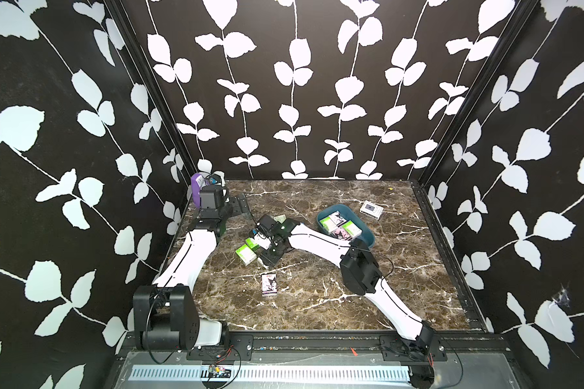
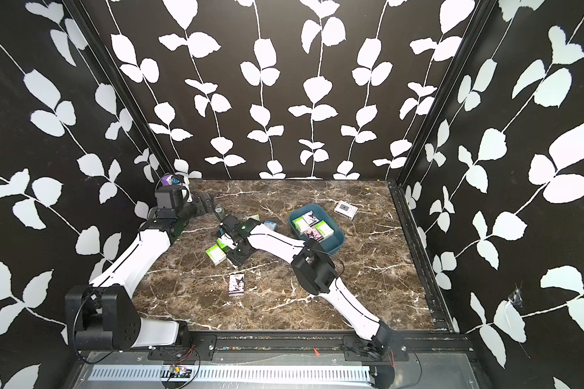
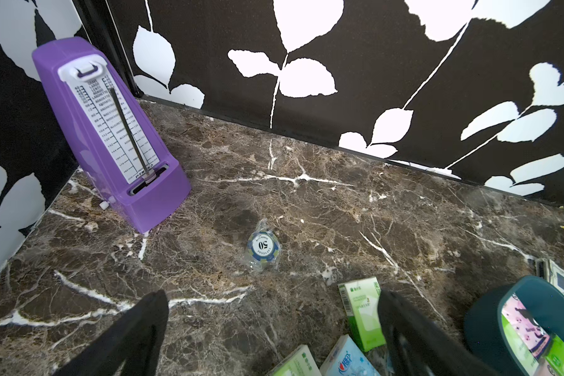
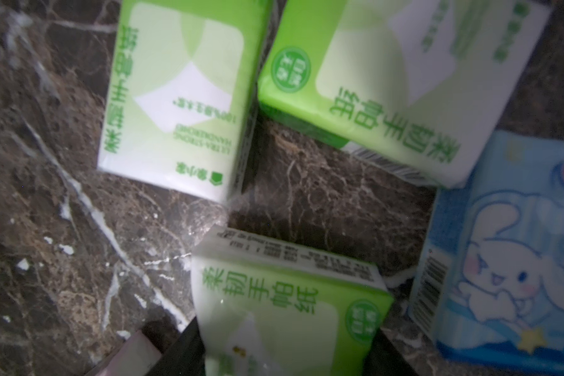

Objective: Put the pocket tissues into the storage box
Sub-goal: Pick up the pocket tissues from the center of the board.

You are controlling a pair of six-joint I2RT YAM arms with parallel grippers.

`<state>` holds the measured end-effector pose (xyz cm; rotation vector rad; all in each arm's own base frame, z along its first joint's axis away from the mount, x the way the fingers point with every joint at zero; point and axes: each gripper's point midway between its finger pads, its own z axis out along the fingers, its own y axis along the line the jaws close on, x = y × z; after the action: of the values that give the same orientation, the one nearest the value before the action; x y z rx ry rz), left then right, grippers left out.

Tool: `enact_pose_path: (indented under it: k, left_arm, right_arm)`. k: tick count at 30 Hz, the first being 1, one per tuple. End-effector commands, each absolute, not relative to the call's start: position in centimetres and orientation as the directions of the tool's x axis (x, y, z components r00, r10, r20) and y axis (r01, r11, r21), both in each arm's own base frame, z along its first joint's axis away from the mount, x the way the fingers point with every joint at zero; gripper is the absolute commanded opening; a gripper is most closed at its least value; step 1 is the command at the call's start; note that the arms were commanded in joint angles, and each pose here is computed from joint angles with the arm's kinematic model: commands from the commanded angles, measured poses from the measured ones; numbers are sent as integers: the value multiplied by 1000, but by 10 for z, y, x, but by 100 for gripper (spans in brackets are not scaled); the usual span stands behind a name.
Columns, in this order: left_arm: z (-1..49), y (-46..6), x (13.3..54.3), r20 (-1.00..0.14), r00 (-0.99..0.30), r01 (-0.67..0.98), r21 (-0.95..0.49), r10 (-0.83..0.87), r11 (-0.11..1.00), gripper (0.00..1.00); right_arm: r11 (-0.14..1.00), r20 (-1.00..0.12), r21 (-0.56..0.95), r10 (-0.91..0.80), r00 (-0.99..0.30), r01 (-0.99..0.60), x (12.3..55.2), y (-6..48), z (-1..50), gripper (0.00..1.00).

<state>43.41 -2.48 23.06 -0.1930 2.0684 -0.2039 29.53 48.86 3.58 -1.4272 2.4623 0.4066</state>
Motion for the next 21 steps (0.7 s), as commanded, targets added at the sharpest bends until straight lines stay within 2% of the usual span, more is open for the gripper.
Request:
enact_pose_path:
  k: [1, 10, 21]
  left_arm:
    - [239, -26, 428, -852, -469, -42, -244, -234, 969, 99]
    - [240, -31, 427, -846, -457, -29, -295, -275, 955, 99]
    - [244, -35, 429, -846, -452, -10, -311, -282, 950, 99]
  right_arm:
    - [461, -422, 121, -778, -465, -879, 293, 491, 57, 57]
    - [506, -546, 164, -669, -505, -847, 320, 474, 107, 54]
    - [653, -605, 129, -545, -581, -747, 370, 395, 144, 54]
